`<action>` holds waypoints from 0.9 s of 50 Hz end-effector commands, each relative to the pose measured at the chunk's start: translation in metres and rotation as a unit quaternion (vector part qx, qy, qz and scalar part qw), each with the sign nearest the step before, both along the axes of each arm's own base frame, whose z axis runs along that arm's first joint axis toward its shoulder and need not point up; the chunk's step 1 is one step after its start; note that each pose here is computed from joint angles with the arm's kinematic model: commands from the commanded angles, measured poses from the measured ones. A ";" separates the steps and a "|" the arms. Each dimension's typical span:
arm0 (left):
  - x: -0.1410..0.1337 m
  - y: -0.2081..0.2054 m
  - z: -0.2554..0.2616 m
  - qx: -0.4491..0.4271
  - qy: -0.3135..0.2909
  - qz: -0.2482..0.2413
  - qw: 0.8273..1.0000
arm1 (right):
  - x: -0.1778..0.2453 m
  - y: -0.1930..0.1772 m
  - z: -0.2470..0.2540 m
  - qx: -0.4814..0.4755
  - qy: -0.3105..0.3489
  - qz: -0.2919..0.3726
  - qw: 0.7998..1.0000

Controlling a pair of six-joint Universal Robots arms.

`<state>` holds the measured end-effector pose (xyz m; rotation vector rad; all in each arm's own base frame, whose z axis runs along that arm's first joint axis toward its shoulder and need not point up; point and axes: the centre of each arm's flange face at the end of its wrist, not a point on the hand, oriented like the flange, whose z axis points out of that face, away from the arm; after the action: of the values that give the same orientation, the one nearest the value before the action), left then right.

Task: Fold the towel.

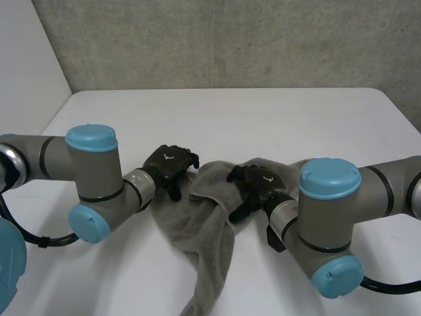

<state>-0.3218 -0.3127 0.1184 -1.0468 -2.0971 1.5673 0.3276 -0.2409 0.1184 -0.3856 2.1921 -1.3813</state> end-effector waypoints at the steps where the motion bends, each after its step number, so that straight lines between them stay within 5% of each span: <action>1: 0.000 0.000 0.002 -0.001 0.001 0.001 1.000 | -0.008 -0.005 0.005 -0.016 0.003 -0.032 0.999; 10: -0.003 0.005 0.006 0.000 0.006 -0.002 1.000 | -0.042 -0.026 0.043 -0.089 0.043 -0.061 0.993; 15: -0.004 0.007 0.008 0.008 0.018 0.001 1.000 | -0.065 -0.030 0.063 -0.152 0.127 -0.012 0.980; 23: -0.015 0.016 0.011 0.022 0.040 -0.005 0.999 | -0.083 -0.014 0.058 -0.104 0.232 0.056 0.966; 45: -0.040 0.017 -0.008 0.005 0.042 -0.022 0.999 | -0.112 -0.025 0.104 -0.158 0.228 0.040 0.960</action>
<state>-0.3606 -0.2888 0.1098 -1.0135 -2.0058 1.5241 0.2252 -0.2542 0.2114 -0.9999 2.2666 -1.6536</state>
